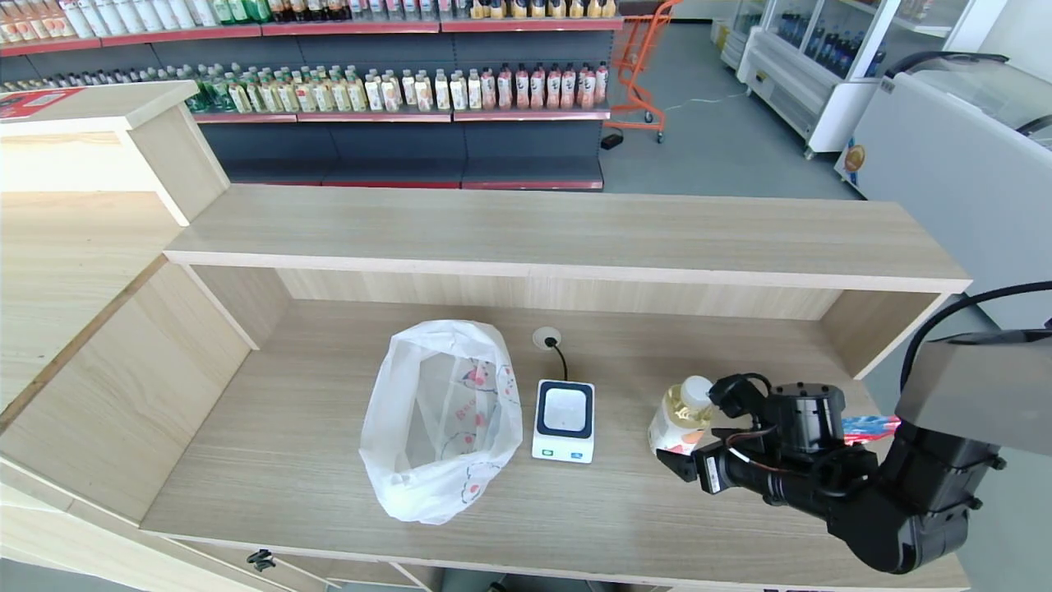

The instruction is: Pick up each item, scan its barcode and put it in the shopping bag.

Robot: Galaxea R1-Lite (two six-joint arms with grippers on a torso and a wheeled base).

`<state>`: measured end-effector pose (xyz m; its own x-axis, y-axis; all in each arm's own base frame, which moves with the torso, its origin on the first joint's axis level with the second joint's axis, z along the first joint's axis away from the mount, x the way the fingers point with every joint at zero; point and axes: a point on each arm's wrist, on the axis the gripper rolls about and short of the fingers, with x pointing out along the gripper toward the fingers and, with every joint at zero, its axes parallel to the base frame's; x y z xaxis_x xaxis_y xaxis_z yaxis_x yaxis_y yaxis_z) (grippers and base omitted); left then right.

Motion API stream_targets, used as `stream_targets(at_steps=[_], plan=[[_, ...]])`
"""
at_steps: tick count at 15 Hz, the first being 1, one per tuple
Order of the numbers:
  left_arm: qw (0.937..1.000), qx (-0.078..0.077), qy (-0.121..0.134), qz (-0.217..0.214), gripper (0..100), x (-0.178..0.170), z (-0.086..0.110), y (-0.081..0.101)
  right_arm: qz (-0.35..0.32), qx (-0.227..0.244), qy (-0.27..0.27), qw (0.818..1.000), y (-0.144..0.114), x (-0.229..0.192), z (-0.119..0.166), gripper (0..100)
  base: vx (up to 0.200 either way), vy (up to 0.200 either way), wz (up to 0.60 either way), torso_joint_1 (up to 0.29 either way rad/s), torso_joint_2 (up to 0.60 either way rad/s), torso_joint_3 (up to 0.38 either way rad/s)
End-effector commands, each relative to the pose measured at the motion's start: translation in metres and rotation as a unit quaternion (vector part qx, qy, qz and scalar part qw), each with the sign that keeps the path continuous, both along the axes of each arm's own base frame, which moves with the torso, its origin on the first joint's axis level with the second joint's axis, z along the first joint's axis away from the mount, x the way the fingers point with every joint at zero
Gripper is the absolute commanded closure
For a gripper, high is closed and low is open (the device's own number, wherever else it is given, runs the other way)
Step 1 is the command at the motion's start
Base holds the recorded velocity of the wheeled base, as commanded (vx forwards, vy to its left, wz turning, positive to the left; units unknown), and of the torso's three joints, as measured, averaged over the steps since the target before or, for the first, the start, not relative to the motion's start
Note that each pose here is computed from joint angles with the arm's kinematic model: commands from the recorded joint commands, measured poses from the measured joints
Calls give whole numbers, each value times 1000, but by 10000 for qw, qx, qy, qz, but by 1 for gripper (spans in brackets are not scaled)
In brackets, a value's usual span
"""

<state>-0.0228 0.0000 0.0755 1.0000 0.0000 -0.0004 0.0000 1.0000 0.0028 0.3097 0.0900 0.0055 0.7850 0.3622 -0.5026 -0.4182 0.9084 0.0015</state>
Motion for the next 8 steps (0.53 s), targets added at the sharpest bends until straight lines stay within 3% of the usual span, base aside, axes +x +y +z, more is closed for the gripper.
stream_targets(at_steps=[1, 8], plan=[[10000, 2, -2, 0, 0, 0, 0, 0, 29, -7, -2, 10000, 4, 8, -13, 0, 0, 0, 0, 0, 0, 0], [10000, 2, -2, 0, 0, 0, 0, 0, -66, 22, -594, 9982, 21, 27, -29, 0, 0, 0, 0, 0, 0, 0]])
